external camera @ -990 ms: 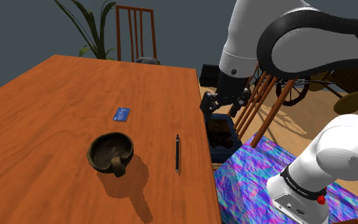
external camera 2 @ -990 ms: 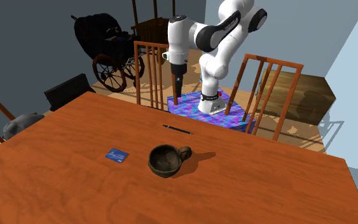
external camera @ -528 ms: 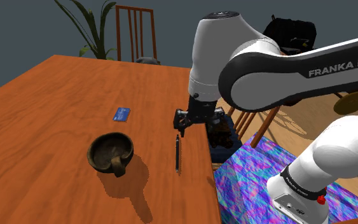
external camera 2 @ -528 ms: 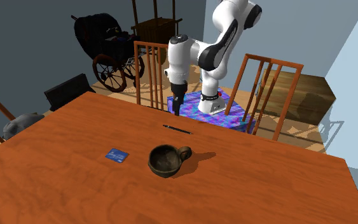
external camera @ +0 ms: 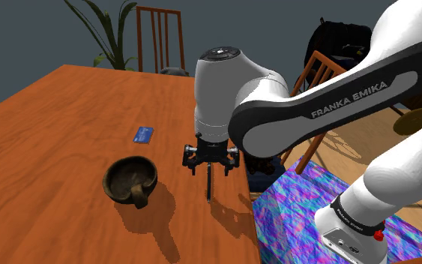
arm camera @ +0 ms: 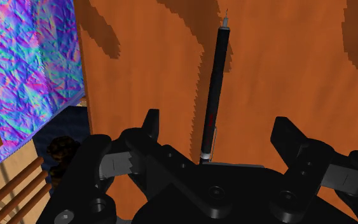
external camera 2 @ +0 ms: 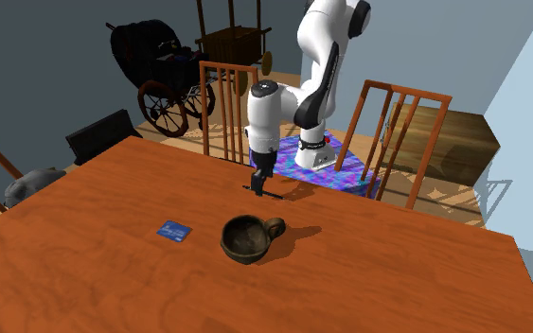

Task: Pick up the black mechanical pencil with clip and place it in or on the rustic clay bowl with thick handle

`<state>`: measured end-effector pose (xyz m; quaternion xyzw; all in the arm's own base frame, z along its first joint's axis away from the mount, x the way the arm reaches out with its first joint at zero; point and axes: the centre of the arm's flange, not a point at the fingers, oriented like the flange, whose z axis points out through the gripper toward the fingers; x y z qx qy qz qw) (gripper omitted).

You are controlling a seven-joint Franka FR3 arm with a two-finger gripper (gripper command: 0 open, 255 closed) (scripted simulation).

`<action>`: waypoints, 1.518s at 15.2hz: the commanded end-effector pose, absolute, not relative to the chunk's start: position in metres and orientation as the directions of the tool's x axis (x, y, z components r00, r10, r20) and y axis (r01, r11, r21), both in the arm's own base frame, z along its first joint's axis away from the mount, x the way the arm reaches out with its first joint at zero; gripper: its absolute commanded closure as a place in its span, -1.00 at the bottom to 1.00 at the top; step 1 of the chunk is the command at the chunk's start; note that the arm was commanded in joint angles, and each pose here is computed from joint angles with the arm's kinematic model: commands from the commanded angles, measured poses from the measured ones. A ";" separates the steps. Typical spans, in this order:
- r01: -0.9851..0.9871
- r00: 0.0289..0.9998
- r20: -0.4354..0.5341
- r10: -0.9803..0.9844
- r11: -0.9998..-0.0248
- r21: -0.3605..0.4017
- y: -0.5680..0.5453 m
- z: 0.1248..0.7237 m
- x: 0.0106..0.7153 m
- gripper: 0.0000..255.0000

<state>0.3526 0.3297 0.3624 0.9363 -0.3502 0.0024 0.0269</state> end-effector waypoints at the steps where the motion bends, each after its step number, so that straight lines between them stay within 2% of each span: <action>1: -0.658 0.753 0.024 -0.657 -0.752 0.048 0.329 0.353 0.353 -1.00; 4: -0.658 0.753 0.024 -0.657 -0.752 0.048 0.328 0.334 0.353 -1.00; 12: -0.658 0.753 0.024 -0.657 -0.752 0.048 0.328 0.334 0.353 -1.00; 13: -0.658 0.753 0.024 -0.657 -0.752 0.048 0.328 0.334 0.353 1.00; 23: -0.658 0.753 0.024 -0.657 -0.752 0.048 0.328 0.339 0.353 1.00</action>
